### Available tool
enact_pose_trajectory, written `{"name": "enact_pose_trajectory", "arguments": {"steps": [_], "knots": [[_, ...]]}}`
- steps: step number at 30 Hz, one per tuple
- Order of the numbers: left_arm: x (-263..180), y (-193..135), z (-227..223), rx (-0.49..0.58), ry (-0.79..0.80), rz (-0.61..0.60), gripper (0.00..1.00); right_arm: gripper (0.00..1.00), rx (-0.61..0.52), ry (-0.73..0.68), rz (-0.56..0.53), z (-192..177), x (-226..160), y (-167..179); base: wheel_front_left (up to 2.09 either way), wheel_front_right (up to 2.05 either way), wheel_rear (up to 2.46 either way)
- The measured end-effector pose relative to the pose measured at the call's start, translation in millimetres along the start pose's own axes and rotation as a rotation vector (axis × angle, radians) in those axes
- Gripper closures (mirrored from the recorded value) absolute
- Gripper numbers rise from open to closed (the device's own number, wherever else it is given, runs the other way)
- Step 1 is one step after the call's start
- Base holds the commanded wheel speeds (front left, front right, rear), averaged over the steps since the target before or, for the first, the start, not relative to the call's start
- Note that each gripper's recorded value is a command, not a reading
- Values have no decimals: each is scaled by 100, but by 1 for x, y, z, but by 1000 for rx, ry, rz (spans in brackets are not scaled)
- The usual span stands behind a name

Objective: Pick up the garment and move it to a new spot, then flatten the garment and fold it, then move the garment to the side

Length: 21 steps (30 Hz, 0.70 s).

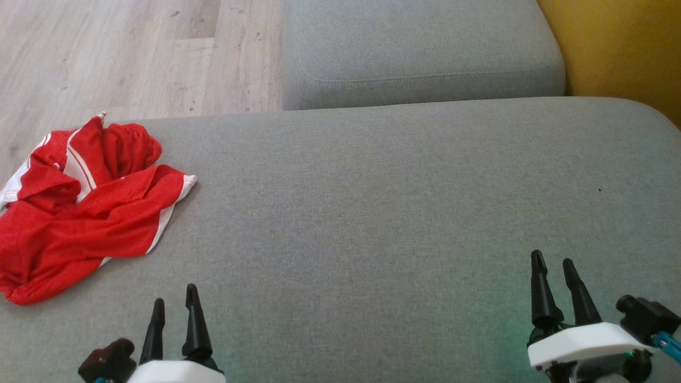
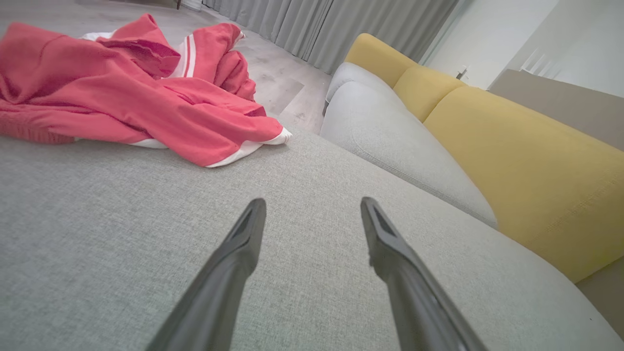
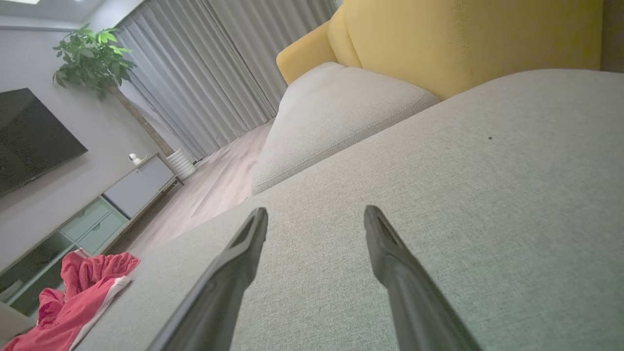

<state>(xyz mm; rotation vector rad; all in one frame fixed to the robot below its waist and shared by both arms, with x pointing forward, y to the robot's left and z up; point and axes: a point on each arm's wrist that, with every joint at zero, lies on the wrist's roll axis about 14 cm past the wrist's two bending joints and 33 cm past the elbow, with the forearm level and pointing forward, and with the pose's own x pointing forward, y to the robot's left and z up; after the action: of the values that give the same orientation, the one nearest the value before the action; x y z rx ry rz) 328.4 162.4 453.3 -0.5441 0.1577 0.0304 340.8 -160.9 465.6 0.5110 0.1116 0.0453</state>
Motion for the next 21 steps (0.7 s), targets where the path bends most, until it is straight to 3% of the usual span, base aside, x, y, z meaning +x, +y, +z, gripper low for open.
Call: {"name": "enact_pose_trajectory", "arguments": {"steps": [21], "knots": [[-8, -2, -12, 237, 8, -19, 0, 0, -288, -19, 85, -2, 0, 19, 0, 0, 0]]}}
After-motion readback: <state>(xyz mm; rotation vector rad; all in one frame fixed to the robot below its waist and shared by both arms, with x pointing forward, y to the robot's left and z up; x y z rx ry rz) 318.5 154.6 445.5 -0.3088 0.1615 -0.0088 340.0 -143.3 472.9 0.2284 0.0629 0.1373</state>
